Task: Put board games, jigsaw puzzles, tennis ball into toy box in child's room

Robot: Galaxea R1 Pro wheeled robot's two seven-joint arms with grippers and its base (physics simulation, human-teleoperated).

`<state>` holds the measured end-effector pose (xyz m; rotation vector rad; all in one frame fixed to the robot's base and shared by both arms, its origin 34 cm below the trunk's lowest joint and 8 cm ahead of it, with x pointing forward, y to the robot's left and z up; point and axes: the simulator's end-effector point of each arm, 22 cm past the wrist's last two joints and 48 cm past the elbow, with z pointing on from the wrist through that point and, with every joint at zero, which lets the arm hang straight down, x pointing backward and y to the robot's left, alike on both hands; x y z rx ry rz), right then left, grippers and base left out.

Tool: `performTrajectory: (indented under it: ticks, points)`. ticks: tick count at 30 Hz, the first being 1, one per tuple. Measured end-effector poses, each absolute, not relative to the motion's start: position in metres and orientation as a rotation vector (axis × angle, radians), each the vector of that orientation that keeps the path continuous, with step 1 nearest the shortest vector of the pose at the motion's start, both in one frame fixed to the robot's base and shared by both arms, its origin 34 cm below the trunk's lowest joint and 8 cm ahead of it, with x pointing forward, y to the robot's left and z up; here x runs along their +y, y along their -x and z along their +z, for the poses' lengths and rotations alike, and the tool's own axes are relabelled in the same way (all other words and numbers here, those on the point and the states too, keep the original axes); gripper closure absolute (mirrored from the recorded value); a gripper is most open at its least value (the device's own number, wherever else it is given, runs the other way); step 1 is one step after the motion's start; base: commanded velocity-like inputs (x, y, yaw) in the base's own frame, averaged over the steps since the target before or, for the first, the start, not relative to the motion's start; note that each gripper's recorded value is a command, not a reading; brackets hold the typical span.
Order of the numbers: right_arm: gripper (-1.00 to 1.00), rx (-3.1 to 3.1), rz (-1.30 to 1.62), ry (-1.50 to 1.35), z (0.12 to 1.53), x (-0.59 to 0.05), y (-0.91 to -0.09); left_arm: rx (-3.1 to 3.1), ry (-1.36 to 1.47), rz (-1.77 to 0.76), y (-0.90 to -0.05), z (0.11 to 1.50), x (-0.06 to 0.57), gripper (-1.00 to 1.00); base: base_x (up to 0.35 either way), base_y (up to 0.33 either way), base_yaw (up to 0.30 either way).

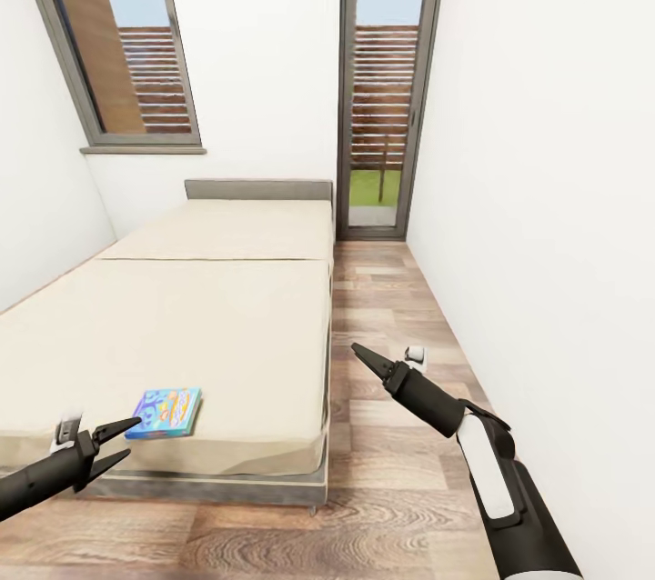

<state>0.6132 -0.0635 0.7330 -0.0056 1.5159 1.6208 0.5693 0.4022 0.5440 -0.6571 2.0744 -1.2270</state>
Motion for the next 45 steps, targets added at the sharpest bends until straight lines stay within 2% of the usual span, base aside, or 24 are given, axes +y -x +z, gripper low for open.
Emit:
performTrajectory:
  ticks: [45]
  points:
    - [-1.00, 1.520, 1.614, 0.003, 0.719, -0.064, -0.611, 2.060, 0.664, -1.227, -0.567, 0.533, 0.406, -1.00, 0.012, 0.006, 0.000]
